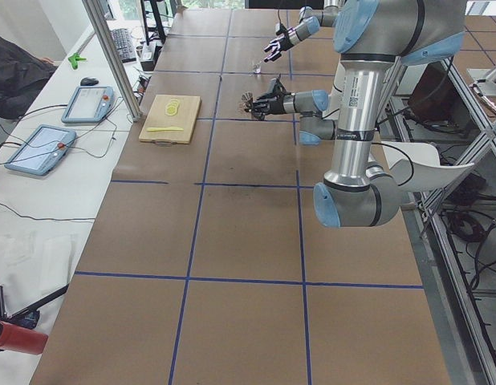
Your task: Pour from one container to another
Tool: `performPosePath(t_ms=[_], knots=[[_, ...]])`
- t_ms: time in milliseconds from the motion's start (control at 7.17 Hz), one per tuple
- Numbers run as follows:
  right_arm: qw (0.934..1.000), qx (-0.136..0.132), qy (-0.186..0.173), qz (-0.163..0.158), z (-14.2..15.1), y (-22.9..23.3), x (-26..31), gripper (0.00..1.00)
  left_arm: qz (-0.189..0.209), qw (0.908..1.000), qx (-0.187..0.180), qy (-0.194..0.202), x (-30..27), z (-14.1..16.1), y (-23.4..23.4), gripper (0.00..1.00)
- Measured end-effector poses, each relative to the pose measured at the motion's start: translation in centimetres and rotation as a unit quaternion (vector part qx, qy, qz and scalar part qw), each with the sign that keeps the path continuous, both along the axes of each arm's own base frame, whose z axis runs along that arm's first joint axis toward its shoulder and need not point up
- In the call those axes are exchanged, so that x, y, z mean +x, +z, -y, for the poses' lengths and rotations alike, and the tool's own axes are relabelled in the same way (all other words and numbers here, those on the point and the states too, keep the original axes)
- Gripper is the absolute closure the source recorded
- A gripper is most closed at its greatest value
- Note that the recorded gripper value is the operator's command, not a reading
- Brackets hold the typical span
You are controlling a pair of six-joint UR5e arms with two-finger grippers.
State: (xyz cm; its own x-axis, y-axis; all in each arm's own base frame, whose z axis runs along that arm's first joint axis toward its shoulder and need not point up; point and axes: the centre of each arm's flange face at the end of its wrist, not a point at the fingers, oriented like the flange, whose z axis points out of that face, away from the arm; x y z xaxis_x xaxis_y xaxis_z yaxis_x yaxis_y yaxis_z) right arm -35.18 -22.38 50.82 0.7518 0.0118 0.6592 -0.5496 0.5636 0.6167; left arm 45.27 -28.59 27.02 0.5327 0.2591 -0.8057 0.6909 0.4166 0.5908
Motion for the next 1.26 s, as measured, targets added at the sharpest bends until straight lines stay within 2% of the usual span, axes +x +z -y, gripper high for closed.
performPosePath(t_ms=[419, 1256], knots=[[0.9994, 0.028, 0.018, 0.002, 0.2, 1.6, -1.7, 0.00, 0.001, 1.0000, 0.000, -0.001, 0.0, 0.1, 0.0, 1.00], [0.9990, 0.034, 0.023, -0.019, 0.4, 4.0, -3.6, 0.00, 0.001, 1.0000, 0.000, -0.004, -0.2, 0.4, 0.0, 1.00]])
